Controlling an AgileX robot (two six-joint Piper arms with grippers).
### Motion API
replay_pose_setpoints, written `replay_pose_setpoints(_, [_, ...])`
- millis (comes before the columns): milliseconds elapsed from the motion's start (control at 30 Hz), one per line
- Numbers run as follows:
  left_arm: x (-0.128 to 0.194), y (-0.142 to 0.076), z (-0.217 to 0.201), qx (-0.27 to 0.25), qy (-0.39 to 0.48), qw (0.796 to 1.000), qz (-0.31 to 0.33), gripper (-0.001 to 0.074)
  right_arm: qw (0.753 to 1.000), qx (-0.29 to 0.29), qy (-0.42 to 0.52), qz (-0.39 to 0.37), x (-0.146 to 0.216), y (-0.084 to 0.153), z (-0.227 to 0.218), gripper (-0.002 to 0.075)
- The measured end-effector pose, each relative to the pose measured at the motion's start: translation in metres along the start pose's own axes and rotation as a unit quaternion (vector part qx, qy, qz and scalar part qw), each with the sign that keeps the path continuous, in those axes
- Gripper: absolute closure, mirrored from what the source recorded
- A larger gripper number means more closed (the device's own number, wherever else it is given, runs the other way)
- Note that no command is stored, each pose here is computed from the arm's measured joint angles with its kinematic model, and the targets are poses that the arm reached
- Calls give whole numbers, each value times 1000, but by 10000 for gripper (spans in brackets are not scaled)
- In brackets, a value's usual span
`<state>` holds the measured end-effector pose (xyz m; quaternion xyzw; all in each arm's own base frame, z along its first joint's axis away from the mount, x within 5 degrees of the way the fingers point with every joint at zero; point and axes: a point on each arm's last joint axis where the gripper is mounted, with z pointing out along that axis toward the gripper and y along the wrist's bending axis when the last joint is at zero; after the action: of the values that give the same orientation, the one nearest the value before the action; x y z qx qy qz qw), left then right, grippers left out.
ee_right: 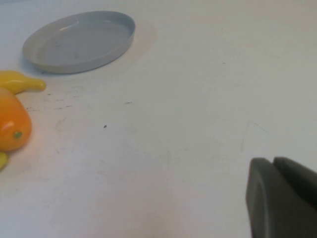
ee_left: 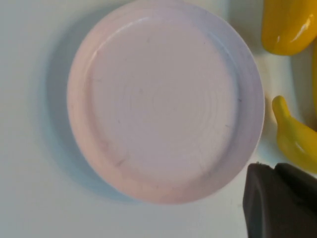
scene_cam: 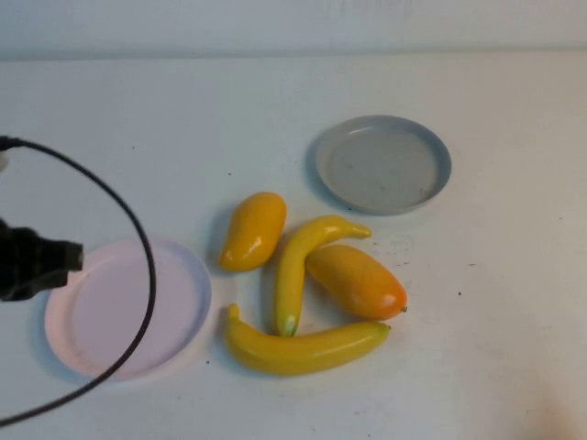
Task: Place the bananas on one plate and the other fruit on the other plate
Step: Put one type of fruit in the left plate
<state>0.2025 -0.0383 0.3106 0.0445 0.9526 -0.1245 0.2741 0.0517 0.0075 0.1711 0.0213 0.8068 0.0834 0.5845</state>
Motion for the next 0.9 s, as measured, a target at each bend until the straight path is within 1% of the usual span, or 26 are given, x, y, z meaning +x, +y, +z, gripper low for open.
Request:
replay_pose_setpoints(133, [-36,-9,28,11,37,999,36,740,1000,0,0,0,0,0,0,741])
replay_pose_setpoints(233, [-57,-31,50,30,62,995,75,740,1000,0,0,0,0,0,0,741])
replay_pose_setpoints(367, [-80,-67,76,46,87,986,138,740,1000,0,0,0,0,0,0,741])
replay_pose_setpoints(533, [-99,-110,103,53,118,970,206,740,1000,0,0,0,0,0,0,742])
replay_pose_setpoints(633, [-107,-128,118,47,133,961,238,740,1000,0,0,0,0,0,0,741])
replay_pose_setpoints(733, [-116,-137,127,30,139,954,264,736,1000,0,0,0,0,0,0,741])
replay_pose_setpoints(767, [-119,-140,128,27,137,953,270,728,1000,0,0,0,0,0,0,741])
replay_pose_setpoints(833, [-124,-146,133,23,141,950,277,678,1000,0,0,0,0,0,0,741])
replay_pose_setpoints(900, [-127,-149,141,22,146,948,280,577,1000,0,0,0,0,0,0,741])
